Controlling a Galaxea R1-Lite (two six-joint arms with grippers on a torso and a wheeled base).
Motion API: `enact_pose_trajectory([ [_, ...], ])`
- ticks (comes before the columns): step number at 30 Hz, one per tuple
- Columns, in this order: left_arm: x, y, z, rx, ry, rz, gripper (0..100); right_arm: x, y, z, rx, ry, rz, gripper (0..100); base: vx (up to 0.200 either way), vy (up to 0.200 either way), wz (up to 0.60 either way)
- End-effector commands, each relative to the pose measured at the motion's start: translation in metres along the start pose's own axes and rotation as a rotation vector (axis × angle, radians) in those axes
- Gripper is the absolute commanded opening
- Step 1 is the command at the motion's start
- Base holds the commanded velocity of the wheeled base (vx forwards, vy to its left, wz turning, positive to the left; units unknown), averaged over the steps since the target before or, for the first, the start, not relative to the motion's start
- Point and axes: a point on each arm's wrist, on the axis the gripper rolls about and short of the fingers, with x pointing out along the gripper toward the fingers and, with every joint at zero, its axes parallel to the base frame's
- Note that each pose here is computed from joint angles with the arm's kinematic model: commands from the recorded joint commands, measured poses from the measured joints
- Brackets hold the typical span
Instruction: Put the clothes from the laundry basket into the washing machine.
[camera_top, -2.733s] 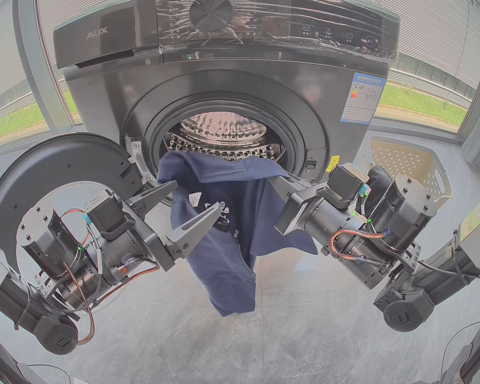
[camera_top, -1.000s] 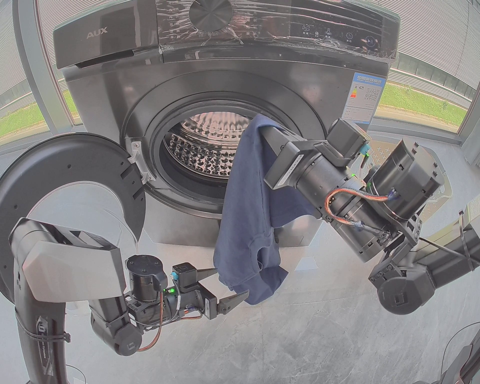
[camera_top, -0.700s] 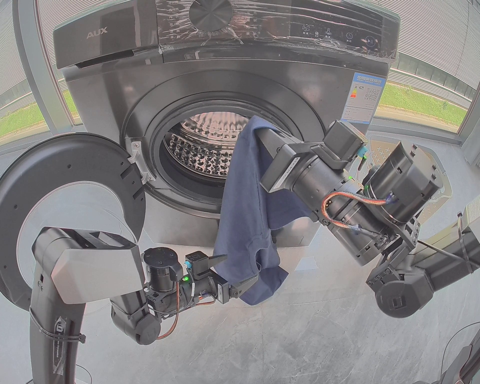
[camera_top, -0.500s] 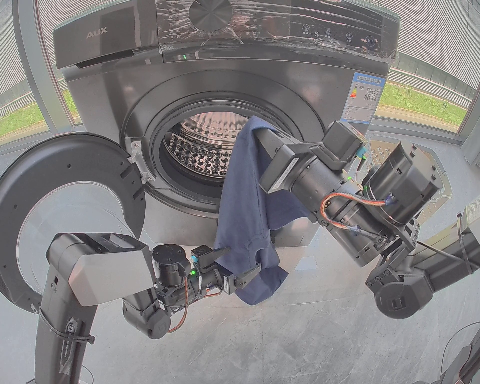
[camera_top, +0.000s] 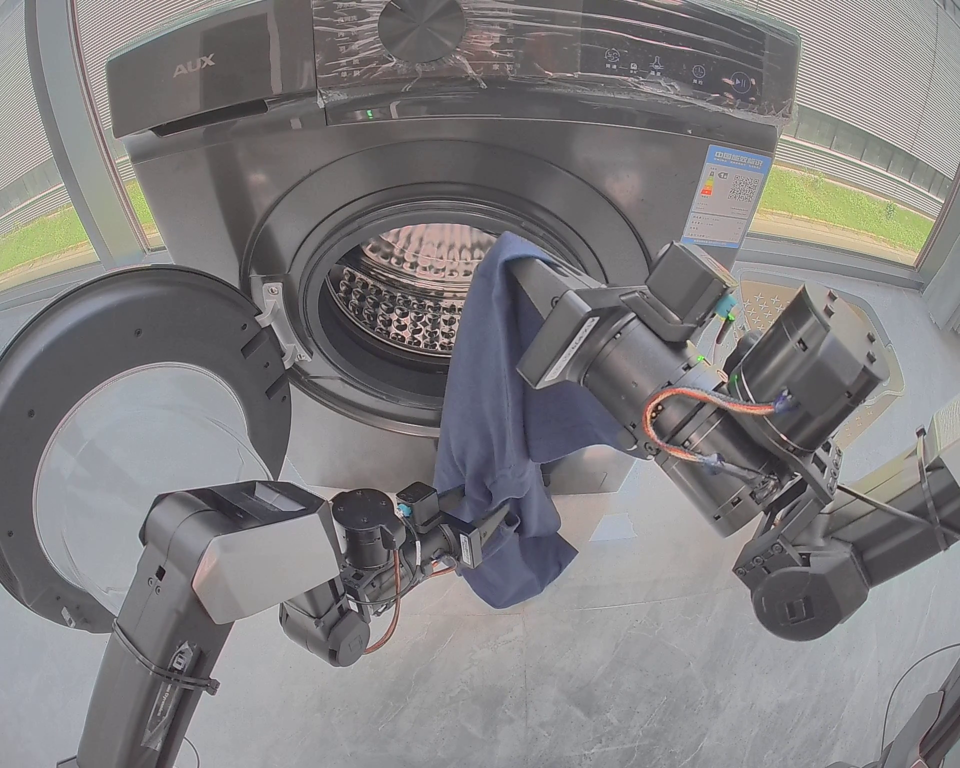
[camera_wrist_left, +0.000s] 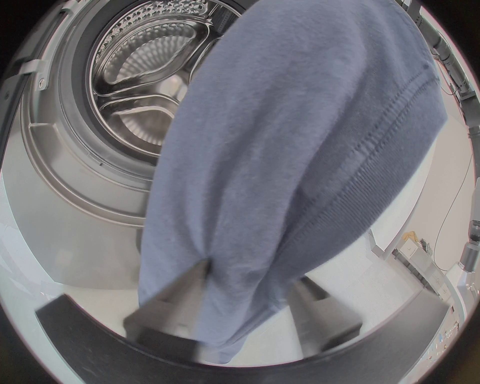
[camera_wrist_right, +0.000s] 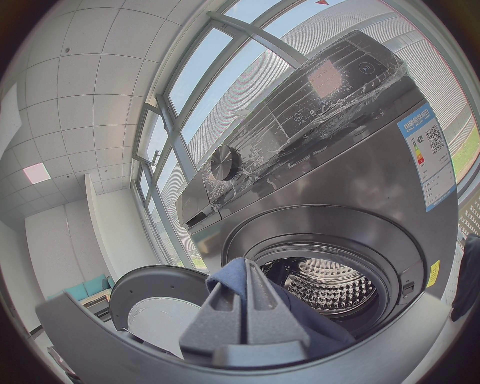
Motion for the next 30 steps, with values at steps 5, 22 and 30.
enact_pose_trajectory([
  [5,0.002,0.008,-0.002,0.002,-0.015,0.039,0,-0.001,-0.002,0.002,0.000,-0.003,-0.007,0,0.000,0.000,0.00],
  [22,-0.104,-0.007,0.114,0.013,-0.061,0.075,0,-0.047,-0.054,-0.009,-0.053,0.149,-0.172,0,0.000,0.000,0.00],
  [30,-0.155,-0.025,0.172,0.052,-0.196,0.015,0,-0.069,-0.067,-0.021,-0.068,0.247,-0.229,0,0.000,0.000,0.00],
])
